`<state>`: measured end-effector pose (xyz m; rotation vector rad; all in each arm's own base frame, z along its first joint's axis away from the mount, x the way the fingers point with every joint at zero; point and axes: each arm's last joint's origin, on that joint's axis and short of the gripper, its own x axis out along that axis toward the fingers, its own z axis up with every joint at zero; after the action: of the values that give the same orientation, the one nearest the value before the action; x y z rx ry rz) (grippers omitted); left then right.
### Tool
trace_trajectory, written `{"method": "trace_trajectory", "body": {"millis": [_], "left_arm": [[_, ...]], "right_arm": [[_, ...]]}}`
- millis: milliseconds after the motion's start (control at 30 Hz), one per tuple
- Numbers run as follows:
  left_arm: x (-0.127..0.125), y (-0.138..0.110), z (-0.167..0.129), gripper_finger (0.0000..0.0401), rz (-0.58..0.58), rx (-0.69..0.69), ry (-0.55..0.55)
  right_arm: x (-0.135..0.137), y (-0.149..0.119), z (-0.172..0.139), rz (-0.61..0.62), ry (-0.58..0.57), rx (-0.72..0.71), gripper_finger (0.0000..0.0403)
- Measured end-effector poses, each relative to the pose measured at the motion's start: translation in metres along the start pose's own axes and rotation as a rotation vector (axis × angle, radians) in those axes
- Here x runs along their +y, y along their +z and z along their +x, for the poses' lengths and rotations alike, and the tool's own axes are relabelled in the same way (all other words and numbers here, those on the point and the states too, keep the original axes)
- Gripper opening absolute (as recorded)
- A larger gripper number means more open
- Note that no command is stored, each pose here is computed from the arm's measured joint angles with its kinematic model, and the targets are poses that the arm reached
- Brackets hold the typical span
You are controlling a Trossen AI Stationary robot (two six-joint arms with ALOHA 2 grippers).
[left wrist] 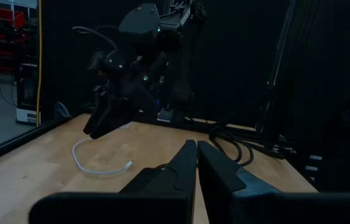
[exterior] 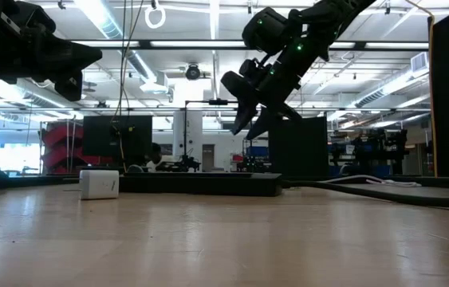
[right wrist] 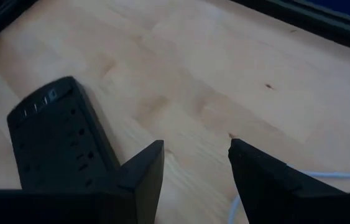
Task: Insert USB
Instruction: Insert the purple charger cable into the white charger adapter
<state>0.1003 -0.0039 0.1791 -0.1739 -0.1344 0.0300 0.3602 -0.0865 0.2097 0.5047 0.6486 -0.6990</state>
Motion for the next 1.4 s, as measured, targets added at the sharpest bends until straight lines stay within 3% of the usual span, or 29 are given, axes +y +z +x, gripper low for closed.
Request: {"method": "trace_trajectory", "body": {"millis": [267,600,767,1100,1400], "left_arm": [[0.000,0.000,0.000,0.0001,0.000,0.001,0.000],[0.000,0.000,0.000,0.0001,0.000,0.000,0.000],[0.000,0.000,0.000,0.0001,0.000,0.000,0.000],[0.000,0.000,0.000,0.0001,0.000,0.000,0.000],[0.000,0.000,0.000,0.0001,0.000,0.000,0.000]], "right_arm": [[-0.002,-0.009,-0.001,-0.084,0.039,0.124,0.0158],[-0.021,-0.034,-0.008,-0.163,-0.127,0.408,0.0148],[-0.026,-0.041,-0.013,-0.254,-0.142,0.506,0.0144],[-0.024,-0.041,-0.009,-0.391,-0.079,0.479,0.0144],[-0.041,-0.053,0.002,-0.423,-0.054,0.484,0.0144]]}}
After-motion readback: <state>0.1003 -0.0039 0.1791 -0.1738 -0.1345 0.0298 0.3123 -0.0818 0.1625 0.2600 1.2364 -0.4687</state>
